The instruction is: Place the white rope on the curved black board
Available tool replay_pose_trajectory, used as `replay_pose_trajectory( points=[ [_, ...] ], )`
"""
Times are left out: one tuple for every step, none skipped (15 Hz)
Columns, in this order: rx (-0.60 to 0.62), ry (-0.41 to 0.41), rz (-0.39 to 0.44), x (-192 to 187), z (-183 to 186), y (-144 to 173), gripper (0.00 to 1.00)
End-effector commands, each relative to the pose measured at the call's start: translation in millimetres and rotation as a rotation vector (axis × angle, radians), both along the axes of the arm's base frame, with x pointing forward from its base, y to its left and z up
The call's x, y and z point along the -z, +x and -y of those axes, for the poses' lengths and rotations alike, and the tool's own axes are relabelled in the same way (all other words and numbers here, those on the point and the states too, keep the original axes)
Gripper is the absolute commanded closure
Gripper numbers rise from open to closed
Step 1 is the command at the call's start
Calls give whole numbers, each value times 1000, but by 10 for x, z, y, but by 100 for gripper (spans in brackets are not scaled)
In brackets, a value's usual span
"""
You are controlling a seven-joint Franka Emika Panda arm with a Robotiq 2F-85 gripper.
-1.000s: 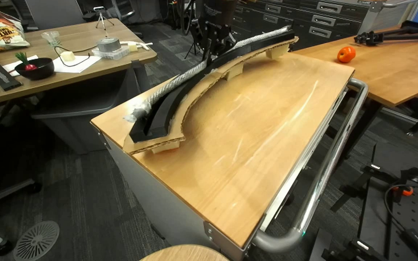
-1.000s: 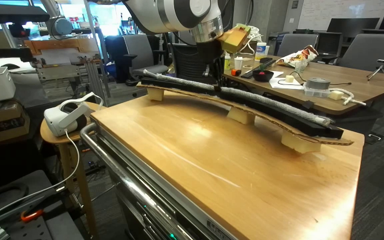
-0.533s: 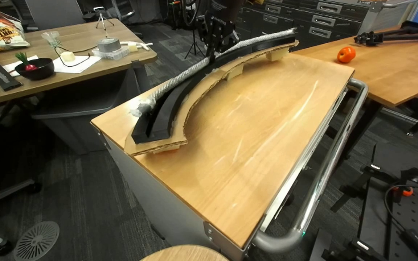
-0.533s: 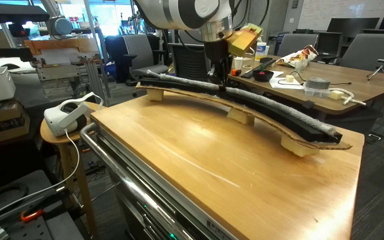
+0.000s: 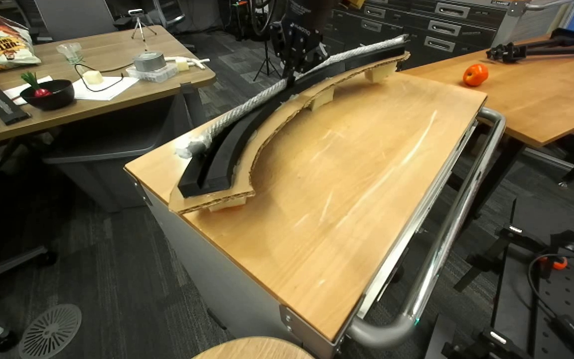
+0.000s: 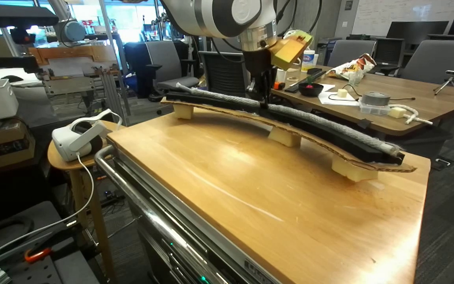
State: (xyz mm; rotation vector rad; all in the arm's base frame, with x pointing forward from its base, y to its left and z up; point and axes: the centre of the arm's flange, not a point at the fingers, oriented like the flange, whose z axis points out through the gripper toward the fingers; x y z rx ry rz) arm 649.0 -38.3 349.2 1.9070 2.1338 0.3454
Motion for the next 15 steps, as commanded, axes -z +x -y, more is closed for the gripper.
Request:
replay_pose_trajectory(
  points=[
    [-22, 33, 23, 16, -49, 39, 64],
    [-34, 30, 24, -18, -70, 4, 63],
    [-43, 17, 17, -73, -93, -39, 56],
    [-57, 15, 4, -125, -112, -70, 48],
    [-70, 4, -11, -195, -128, -107, 41],
    [-96, -5, -15, -267, -150, -150, 34],
    [-116, -11, -19, -320, -172, -179, 25],
    [-140, -9, -24, -380, -216, -216, 18],
    [-169, 3, -36, -429, -266, -245, 12],
    [-218, 35, -57, -483, -343, -275, 3],
    [-262, 61, -83, -515, -426, -295, 0],
    [-315, 79, -116, -552, -534, -303, 0],
    [-360, 97, -150, -583, -645, -308, 0],
    [-405, 113, -193, -612, -757, -303, 0],
    [-433, 108, -229, -635, -865, -286, 0]
  ],
)
